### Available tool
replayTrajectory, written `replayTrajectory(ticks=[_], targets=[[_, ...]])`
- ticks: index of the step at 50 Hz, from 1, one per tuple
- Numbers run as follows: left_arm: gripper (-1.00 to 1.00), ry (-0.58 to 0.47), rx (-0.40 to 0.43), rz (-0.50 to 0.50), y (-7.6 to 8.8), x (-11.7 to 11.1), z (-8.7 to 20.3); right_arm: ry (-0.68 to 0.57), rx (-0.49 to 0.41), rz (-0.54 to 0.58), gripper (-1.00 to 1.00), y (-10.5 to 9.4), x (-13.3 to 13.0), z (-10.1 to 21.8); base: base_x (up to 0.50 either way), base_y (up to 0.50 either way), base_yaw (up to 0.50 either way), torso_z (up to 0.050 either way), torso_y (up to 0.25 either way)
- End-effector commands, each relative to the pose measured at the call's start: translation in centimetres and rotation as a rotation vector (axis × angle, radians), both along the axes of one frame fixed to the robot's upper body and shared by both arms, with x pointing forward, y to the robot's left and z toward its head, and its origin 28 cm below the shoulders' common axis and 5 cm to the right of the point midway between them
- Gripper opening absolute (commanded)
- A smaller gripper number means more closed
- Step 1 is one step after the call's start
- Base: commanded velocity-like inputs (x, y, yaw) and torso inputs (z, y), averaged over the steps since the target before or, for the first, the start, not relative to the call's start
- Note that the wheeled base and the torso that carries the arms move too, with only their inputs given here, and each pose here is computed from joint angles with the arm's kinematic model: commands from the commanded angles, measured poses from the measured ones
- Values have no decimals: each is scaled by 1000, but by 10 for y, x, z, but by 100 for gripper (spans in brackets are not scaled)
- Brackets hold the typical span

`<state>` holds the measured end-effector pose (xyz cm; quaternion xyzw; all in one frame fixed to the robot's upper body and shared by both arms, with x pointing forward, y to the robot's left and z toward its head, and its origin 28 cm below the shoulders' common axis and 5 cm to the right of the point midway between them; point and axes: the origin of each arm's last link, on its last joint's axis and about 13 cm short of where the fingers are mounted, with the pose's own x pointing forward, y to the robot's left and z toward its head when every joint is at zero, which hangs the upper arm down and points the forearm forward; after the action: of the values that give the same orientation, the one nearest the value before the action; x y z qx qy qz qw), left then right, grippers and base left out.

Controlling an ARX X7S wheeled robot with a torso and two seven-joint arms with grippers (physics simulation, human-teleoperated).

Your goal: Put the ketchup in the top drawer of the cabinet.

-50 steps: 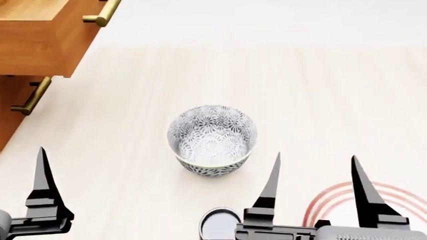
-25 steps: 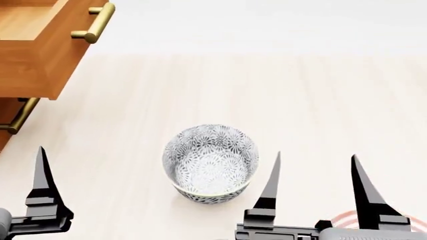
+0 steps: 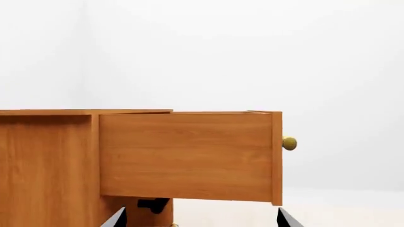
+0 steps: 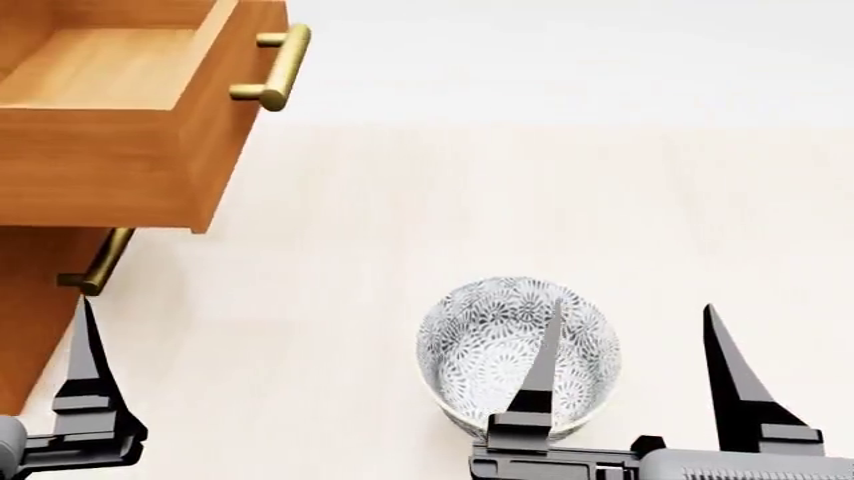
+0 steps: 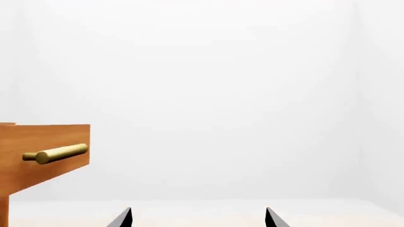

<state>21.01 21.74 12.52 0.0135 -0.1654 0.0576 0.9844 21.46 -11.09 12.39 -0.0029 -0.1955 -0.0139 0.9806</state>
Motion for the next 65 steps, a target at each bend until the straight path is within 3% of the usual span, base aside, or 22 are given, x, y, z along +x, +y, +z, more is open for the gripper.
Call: replayTrajectory(ticks=[1, 29, 30, 37, 38, 40, 51, 53, 59, 61, 62, 65], targets=[[100, 3, 1, -1, 0, 1, -1, 4, 1, 1, 100, 0, 2, -3, 0, 500, 0, 0, 0], [100, 1, -6, -4, 1, -2, 1, -2, -10, 8, 100, 2, -1, -6, 0, 499, 0, 0, 0], [100, -1, -4, -3, 1, -2, 0, -2, 19, 27, 100, 1, -1, -5, 0, 0, 0, 0, 0], [100, 1, 1, 0, 1, 0, 0, 14, -7, 14, 100, 0, 0, -6, 0, 0, 0, 0, 0], [100, 2, 0, -1, 1, 0, 0, 13, -59, -12, 100, -1, 0, -7, 0, 500, 0, 0, 0], [100, 1, 1, -1, 1, -1, 0, 3, 15, 30, 100, -1, -2, -5, 0, 500, 0, 0, 0], [100, 1, 2, 2, 1, -1, -1, 23, 38, 28, 100, -2, -2, -4, 0, -91, 0, 0, 0], [100, 0, 2, 3, 1, -1, -1, -5, -2, 10, 100, -2, -2, -4, 0, -250, 0, 0, 0], [100, 1, 4, 4, 1, -1, 0, 1, 30, 20, 100, -3, -1, -4, 0, 0, 0, 0, 0], [100, 0, 5, 4, 1, -1, 0, -13, -6, -1, 100, -5, -1, -2, 0, 0, 0, 0, 0], [100, -1, 6, 4, 1, -1, 0, -9, 16, 17, 100, -7, -1, 1, 0, 0, 0, 0, 0], [100, -1, 9, 10, 2, -1, -1, -34, -32, 27, 100, -19, -8, 11, 0, 0, 0, 0, 0]])
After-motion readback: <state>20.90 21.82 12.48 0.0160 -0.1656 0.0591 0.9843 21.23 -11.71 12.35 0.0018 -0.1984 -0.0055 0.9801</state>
